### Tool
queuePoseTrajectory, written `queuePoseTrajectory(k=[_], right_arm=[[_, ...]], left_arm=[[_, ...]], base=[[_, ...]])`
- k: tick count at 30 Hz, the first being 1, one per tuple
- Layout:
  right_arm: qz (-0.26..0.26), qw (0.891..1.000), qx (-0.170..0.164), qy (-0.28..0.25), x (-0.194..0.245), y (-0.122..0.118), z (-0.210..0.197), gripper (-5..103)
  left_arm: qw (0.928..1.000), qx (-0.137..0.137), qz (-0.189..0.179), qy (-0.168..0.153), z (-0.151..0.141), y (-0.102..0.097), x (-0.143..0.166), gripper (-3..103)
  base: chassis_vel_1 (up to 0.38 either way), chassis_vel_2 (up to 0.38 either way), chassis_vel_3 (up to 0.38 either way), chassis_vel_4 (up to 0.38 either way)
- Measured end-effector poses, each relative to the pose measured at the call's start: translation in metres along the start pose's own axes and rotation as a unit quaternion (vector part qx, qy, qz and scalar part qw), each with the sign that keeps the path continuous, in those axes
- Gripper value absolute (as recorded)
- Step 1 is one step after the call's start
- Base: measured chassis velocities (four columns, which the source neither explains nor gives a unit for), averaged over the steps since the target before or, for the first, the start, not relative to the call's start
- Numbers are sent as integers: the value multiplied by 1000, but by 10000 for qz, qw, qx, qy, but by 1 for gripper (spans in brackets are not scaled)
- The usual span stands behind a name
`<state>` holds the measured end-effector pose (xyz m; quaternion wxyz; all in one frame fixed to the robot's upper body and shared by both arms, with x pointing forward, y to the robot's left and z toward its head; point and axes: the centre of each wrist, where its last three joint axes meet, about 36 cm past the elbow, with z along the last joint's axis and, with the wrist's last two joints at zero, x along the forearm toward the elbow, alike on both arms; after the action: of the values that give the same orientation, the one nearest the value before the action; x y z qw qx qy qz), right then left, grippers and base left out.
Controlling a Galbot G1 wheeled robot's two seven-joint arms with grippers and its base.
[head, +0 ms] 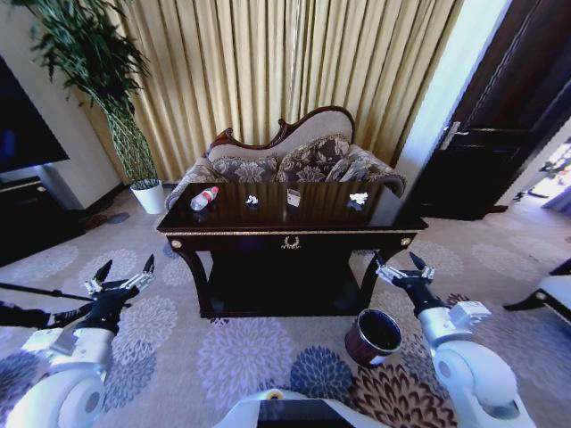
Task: Move to the front of the table and place the trash on the table into the trash bin.
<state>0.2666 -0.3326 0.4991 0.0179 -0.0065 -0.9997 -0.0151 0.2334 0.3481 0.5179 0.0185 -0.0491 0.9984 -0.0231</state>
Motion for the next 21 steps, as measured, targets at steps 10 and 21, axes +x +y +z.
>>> queuePoseTrajectory(k=[10,21], right_arm=[[-19,10000,13,-25,0,1,-2,100],[-56,9999,117,-70,0,2,-1,100]], left_arm=[[10000,8,2,-8,0,-1,1,100],[10000,13,15,-31,-1,-2,1,100]], base=[[-183,189,181,-184],[-142,139,151,-136]])
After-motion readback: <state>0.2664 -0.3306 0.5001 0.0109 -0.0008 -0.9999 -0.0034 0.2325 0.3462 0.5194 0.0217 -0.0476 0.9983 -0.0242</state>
